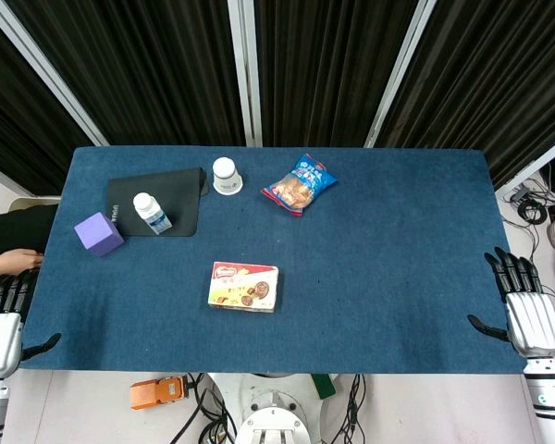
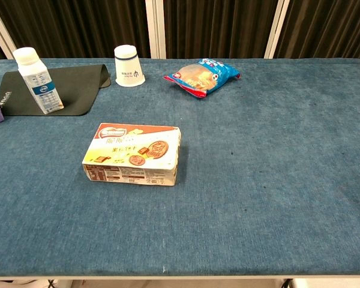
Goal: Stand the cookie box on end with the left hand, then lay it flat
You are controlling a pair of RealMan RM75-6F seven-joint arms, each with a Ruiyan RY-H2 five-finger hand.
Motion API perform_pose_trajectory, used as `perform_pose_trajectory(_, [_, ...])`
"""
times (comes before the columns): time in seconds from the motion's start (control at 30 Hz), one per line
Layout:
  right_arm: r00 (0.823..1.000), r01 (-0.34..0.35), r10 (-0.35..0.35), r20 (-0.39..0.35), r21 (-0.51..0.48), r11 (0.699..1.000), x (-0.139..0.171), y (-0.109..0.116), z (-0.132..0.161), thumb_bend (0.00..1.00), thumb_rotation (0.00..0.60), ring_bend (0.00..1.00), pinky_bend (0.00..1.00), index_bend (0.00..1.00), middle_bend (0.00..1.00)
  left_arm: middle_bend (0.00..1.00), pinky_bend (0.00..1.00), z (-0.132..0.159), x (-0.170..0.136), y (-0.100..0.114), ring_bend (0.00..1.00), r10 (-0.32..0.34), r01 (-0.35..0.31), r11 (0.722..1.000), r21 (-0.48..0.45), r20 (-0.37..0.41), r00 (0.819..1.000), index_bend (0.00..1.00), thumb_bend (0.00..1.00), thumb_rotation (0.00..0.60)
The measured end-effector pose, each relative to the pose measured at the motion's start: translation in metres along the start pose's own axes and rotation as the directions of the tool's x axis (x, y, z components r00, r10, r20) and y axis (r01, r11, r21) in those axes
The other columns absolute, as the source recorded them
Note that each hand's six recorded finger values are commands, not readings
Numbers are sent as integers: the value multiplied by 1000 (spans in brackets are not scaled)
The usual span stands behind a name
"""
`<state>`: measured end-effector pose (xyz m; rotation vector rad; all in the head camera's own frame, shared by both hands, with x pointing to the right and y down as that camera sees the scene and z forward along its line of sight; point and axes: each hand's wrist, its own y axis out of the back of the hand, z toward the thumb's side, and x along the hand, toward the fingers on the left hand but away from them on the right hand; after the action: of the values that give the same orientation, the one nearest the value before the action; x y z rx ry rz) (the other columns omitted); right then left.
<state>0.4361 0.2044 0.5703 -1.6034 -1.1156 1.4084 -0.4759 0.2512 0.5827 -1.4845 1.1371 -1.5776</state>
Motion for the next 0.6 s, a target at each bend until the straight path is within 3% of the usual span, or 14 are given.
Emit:
perform_pose_trajectory(0.4, [1000, -12, 12, 1, 0, 1000, -9, -1, 3, 234, 600, 0, 0, 0, 0, 47, 0, 13, 12, 2, 0, -1, 1, 1000, 0, 28, 1000, 37, 62, 600])
perform_pose_trajectory(0.6, [1000, 7, -7, -11, -4, 1000, -8, 4, 2, 234, 600, 0, 0, 0, 0, 47, 0, 48, 33, 15, 0, 36, -36, 999, -2, 146, 989, 37, 63, 600])
